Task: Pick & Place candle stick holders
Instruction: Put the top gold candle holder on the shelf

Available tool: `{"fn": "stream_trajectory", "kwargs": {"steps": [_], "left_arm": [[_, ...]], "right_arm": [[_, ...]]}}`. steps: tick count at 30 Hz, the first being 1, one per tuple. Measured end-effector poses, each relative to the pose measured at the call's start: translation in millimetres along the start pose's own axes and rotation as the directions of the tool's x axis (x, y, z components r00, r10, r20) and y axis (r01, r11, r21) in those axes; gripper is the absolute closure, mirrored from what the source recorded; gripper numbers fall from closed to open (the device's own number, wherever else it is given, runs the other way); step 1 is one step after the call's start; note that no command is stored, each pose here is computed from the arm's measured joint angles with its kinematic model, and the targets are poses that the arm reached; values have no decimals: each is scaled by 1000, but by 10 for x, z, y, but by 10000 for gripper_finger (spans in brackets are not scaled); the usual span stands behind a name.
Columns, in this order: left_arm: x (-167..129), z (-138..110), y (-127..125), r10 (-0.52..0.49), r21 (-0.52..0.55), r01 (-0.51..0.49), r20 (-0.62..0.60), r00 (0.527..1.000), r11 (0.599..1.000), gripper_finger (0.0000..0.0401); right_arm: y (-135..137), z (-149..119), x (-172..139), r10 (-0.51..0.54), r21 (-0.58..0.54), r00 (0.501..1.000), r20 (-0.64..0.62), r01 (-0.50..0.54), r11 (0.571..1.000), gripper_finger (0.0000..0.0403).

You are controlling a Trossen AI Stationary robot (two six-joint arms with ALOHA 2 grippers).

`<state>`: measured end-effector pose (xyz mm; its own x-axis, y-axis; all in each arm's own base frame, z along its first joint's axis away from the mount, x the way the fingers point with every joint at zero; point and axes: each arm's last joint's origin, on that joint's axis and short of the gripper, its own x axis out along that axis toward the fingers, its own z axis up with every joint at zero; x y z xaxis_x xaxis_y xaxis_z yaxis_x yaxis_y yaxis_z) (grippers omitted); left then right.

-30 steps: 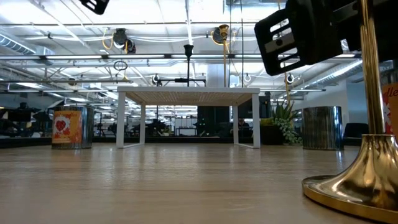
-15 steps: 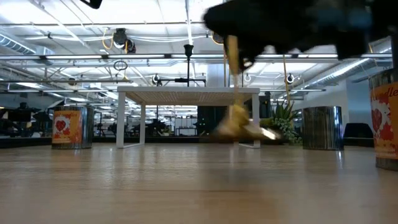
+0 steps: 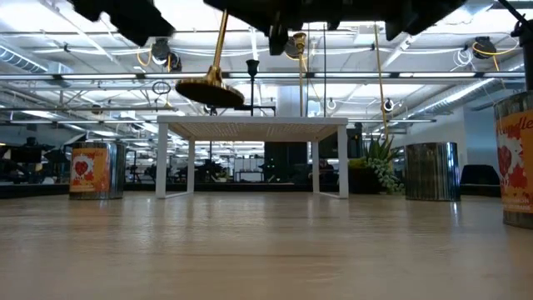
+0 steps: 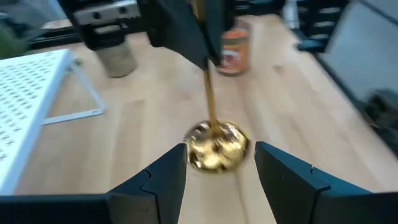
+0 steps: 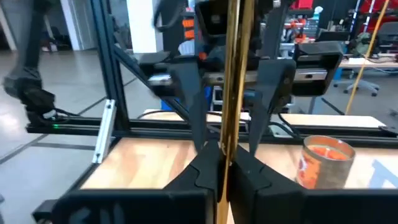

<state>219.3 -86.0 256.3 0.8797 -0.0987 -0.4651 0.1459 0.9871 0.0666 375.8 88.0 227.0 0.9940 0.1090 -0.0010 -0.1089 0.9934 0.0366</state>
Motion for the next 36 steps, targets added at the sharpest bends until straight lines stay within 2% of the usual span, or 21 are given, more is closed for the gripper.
{"fn": "stream_trajectory", "kwargs": {"steps": [2,8,15,19,27,33,36], "left_arm": [[123,0,-23,30,-8,-30,17,999,1000,203],[479,-2,-114,27,-28,-25,103,994,999,203],[699,-9,-75,54,-92,-38,171,984,995,204],[732,-12,-22,64,-132,-41,174,983,990,204],[729,-39,-65,-20,-174,46,146,989,984,204],[703,-138,-50,40,-233,-31,32,999,972,203],[697,-118,-62,87,-232,-72,57,995,970,203]], "right_arm": [[-29,2,6,-7,1,1000,6,7,1000,389],[-70,2,12,-18,-1,1000,2,18,1000,395],[-77,-11,12,-27,-24,1000,-12,26,999,387],[-82,-11,13,-32,-37,999,-12,32,999,394],[-103,-32,14,-27,-28,999,-35,26,999,394],[-112,-34,15,-33,-28,999,-38,32,999,396],[-111,-12,15,-31,-25,999,-15,30,999,395]]}}
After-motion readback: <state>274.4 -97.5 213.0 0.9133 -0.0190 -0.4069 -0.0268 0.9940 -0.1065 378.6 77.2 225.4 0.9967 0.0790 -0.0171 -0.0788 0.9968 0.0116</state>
